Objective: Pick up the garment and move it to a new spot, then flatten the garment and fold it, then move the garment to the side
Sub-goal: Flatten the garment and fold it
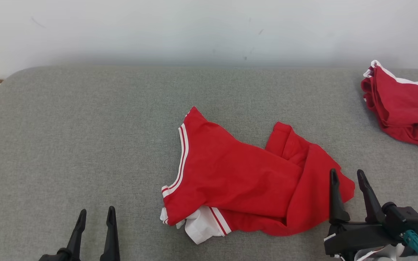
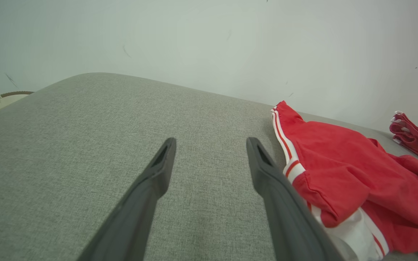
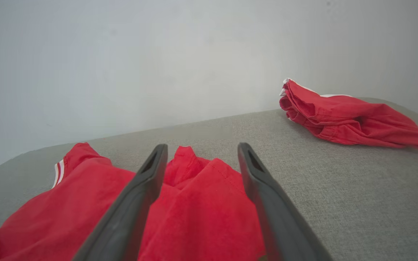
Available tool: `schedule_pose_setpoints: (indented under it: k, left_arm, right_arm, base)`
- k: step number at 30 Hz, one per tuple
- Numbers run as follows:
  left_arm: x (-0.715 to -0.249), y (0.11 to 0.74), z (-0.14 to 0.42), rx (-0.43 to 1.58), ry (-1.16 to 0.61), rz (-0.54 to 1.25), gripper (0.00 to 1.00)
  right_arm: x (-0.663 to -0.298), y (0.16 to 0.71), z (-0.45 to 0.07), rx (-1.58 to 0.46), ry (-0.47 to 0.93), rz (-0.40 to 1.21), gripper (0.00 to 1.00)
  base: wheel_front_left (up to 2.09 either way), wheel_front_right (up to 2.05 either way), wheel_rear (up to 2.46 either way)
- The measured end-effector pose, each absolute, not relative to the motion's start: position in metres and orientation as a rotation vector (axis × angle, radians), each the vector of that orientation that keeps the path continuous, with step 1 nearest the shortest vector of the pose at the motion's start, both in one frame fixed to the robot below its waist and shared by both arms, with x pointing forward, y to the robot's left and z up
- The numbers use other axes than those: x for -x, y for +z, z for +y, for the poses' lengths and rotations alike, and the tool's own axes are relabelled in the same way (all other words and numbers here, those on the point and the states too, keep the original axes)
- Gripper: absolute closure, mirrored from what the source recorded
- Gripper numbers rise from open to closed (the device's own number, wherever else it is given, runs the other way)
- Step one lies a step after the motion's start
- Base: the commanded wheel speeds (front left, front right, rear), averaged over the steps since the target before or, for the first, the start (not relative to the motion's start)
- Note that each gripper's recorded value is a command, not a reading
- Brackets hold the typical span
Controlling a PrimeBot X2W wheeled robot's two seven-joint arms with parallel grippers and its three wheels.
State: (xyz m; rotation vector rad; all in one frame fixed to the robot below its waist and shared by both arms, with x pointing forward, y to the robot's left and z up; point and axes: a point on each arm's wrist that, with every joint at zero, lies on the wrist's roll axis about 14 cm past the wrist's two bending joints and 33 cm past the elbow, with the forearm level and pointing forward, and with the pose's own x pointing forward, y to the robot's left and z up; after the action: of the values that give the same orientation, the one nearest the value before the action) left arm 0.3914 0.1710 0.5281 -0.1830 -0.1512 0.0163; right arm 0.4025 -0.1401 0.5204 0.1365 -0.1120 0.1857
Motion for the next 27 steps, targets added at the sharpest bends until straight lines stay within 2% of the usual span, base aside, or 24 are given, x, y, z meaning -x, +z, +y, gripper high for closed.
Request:
schedule_pose_setpoints:
  k: [7, 14, 27]
  left_arm:
    - [-0.394, 0.531, 0.161, 0.159, -0.029, -0.159, 0.00]
    - [-0.403, 0.531, 0.124, 0.148, -0.173, -0.154, 0.00]
    - [-0.423, 0.497, 0.064, 0.173, -0.380, -0.029, 0.00]
  right_arm:
    - [-0.399, 0.535, -0.131, -0.131, 0.212, -0.165, 0.00]
    - [-0.393, 0.534, -0.120, -0.135, 0.243, -0.161, 0.00]
    - [-0.385, 0.527, -0.126, -0.154, 0.222, -0.138, 0.00]
  base:
    - [0.00, 0.00, 0.00]
    - [0.00, 0.00, 0.00]
    - [0.00, 0.00, 0.00]
